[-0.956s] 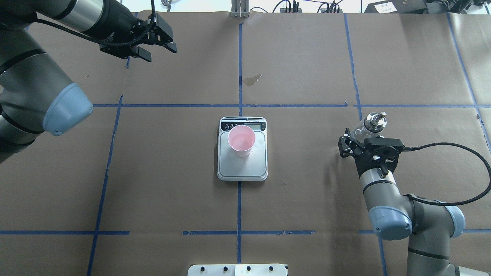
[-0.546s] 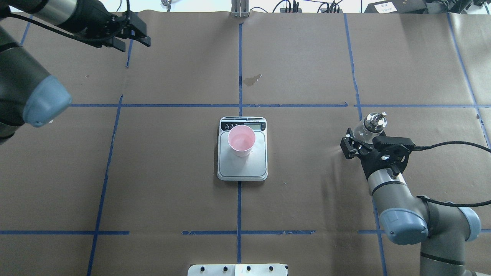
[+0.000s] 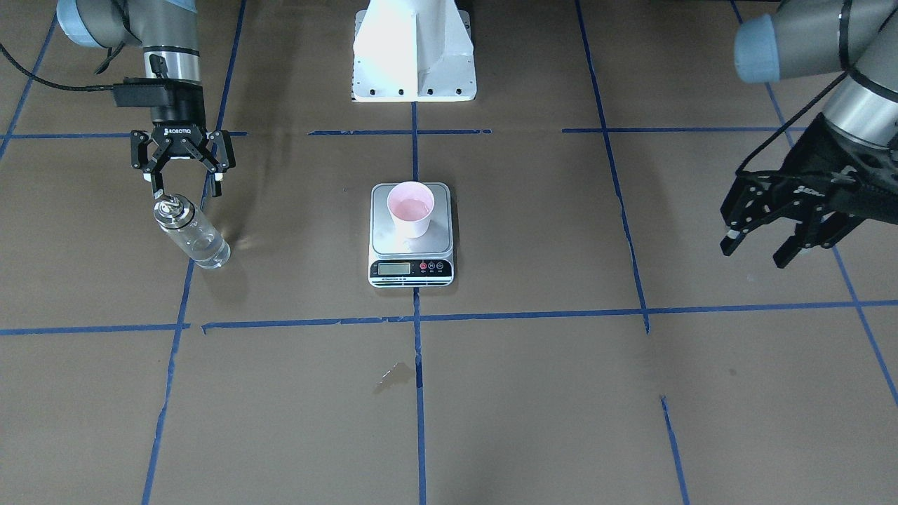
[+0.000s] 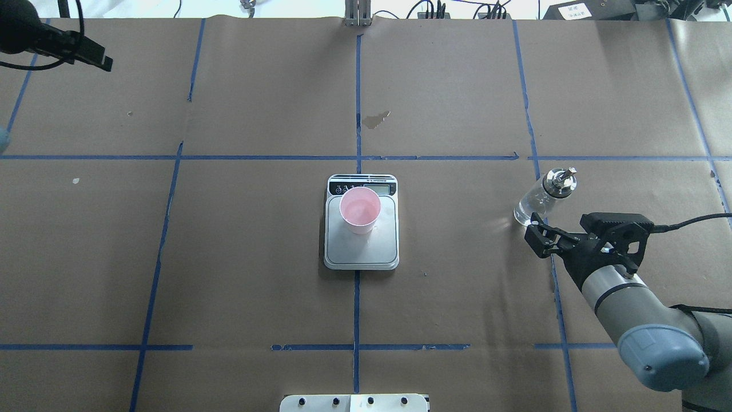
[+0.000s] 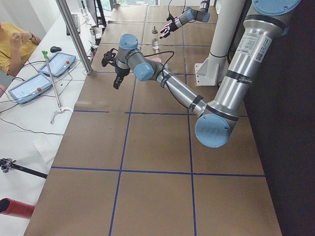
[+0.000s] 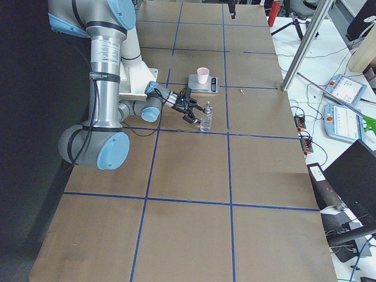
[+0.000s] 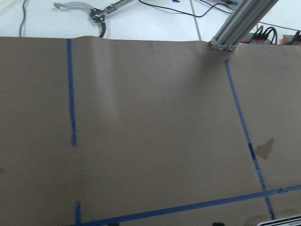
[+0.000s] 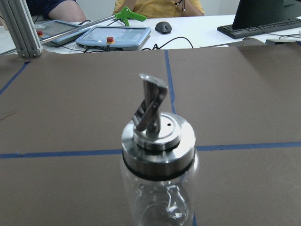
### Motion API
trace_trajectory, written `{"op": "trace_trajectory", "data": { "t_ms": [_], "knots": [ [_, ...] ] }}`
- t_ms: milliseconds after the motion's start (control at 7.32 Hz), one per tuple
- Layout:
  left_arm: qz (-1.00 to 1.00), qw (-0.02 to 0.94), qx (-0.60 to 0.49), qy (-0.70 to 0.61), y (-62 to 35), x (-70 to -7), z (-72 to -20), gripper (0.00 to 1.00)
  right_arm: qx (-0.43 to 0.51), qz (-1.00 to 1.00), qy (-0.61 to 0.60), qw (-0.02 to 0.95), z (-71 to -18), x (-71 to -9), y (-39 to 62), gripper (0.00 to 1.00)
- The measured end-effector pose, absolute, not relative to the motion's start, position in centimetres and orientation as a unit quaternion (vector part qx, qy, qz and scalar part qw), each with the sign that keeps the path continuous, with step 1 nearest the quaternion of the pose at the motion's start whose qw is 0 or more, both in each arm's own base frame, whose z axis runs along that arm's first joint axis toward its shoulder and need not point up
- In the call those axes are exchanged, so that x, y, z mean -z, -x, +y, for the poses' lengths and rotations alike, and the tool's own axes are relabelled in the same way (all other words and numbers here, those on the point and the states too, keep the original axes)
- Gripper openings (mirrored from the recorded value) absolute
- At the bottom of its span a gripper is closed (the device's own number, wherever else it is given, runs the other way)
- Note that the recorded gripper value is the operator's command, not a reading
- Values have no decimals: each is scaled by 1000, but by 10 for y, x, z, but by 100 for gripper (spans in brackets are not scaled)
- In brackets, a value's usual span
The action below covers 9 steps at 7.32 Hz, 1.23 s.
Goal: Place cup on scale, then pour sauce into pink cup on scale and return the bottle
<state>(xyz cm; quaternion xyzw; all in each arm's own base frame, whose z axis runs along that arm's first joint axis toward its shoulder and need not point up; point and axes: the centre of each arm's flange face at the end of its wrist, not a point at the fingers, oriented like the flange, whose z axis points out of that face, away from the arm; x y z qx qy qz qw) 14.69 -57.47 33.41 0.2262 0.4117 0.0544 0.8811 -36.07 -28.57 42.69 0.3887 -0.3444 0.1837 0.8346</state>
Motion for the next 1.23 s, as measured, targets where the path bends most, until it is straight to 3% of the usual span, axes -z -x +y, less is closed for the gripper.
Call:
{"op": "trace_trajectory", "data": {
  "t_ms": [546,1093,1229],
  "knots": [
    [349,899,-125,-234,-84,-422,-568,76,-100,-368,-248,891,-260,-439,310,100],
    [323,917,-149,-182,-66,-512,-577,78,-5,-354,-145,924,-325,-492,222,100],
    [321,920,-147,-169,-59,-532,-575,100,15,-349,-134,927,-347,-518,191,100]
  ]
}}
